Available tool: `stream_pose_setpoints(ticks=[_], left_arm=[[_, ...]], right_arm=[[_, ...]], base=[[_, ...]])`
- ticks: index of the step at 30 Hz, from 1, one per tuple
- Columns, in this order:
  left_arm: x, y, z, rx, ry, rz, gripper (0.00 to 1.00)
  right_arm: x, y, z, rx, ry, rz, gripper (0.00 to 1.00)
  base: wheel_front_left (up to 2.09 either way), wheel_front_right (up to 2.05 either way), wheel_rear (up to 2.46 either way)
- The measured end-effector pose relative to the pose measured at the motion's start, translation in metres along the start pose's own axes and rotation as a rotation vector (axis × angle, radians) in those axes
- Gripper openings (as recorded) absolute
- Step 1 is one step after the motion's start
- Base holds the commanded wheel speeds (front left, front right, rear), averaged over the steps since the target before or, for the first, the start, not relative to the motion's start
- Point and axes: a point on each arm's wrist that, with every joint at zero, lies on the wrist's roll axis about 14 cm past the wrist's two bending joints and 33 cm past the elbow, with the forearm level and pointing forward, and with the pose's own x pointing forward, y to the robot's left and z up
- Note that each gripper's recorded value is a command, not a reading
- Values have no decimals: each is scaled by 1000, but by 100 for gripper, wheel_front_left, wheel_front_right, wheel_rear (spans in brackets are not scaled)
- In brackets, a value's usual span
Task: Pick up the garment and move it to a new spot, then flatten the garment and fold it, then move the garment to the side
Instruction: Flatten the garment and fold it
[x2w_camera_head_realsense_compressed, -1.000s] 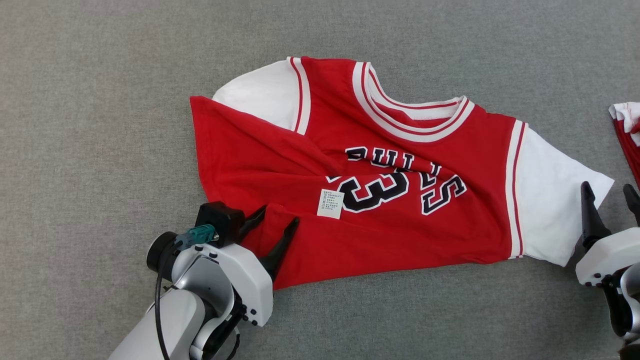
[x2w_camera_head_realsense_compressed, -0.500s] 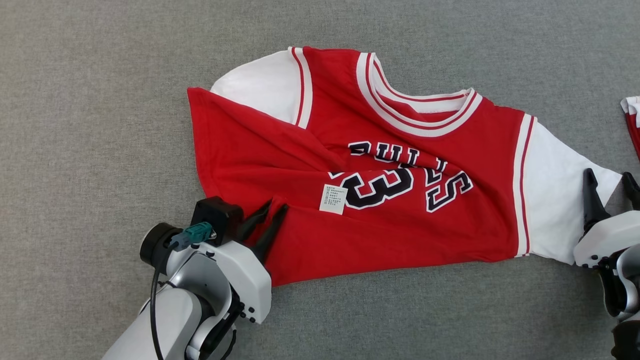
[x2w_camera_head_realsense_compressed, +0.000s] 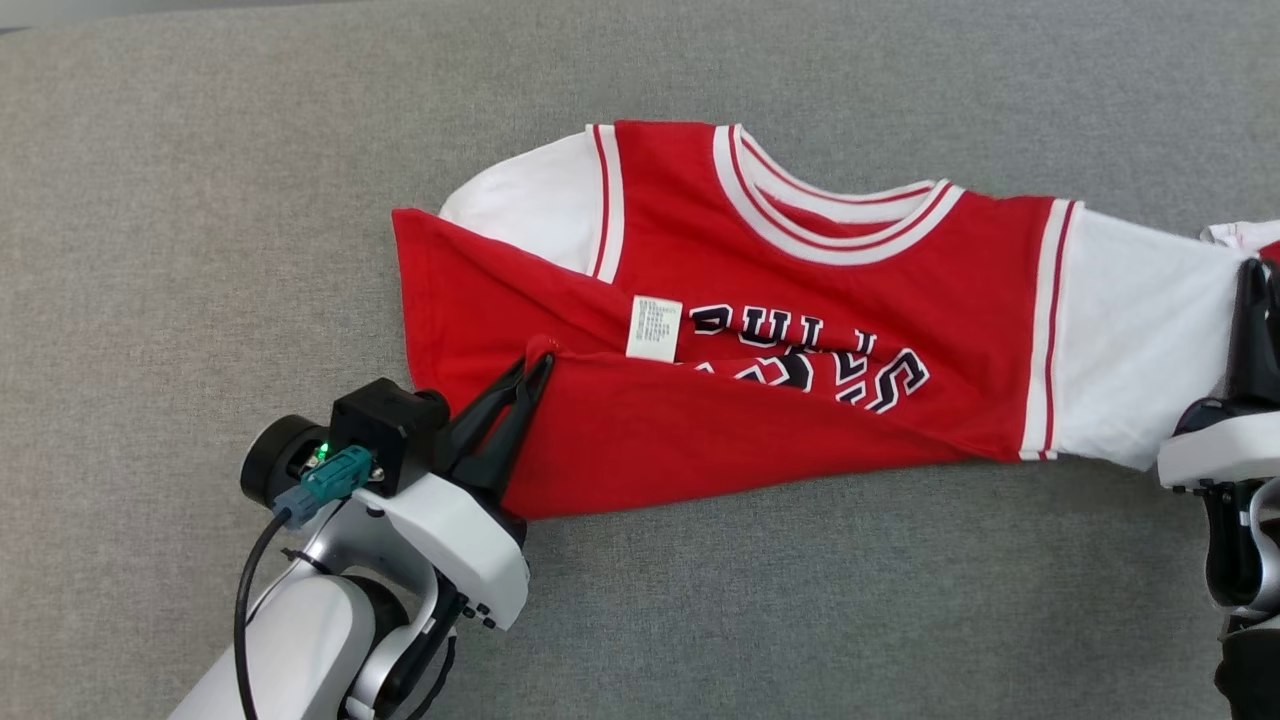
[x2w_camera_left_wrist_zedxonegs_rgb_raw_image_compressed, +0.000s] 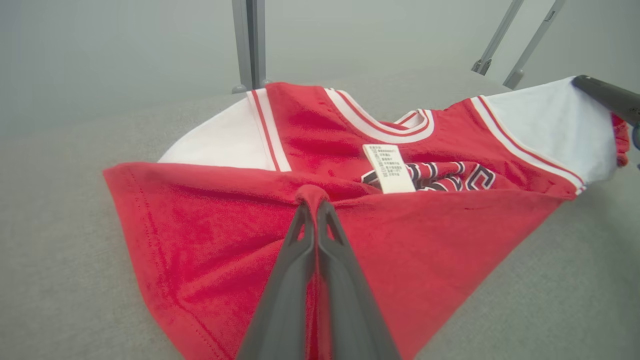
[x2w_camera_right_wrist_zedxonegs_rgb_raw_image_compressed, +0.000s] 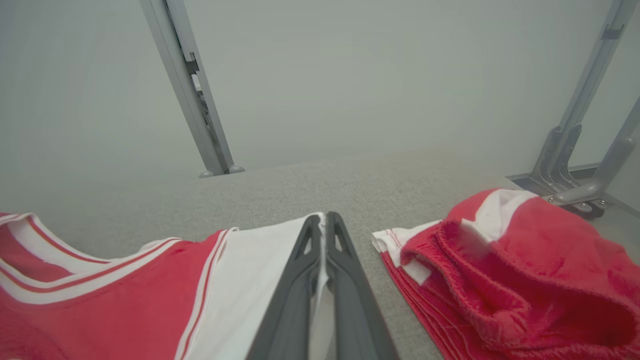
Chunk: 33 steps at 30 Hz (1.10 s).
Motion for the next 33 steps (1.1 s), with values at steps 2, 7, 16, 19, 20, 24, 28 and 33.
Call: stream_pose_setpoints(ticks=[2,7,16,19,20,24,28,33], left_arm=[[-6,-1,26,28,-75,6,0],[-19,6,83,113,-234,45,0],[-68,14,209,319,-566,143,0],[-84,10,238,369,-634,160,0],[-93,7,251,396,-660,169,0],[-113,0,275,434,-727,188,0],[-123,-5,288,445,-761,191,0],[-113,2,282,391,-741,188,0]], right_arm=[[-1,13,44,30,-144,40,0],[-12,33,116,53,-352,111,0],[-37,76,229,24,-598,261,0],[-49,90,260,-3,-662,308,0],[-59,97,277,-20,-702,333,0],[-79,104,306,-48,-769,359,0],[-88,105,318,-67,-787,364,0],[-78,110,310,-64,-748,379,0]], base=[[0,0,0],[0,0,0],[0,0,0],[0,0,0],[0,0,0],[0,0,0],[0,0,0],[0,0,0]])
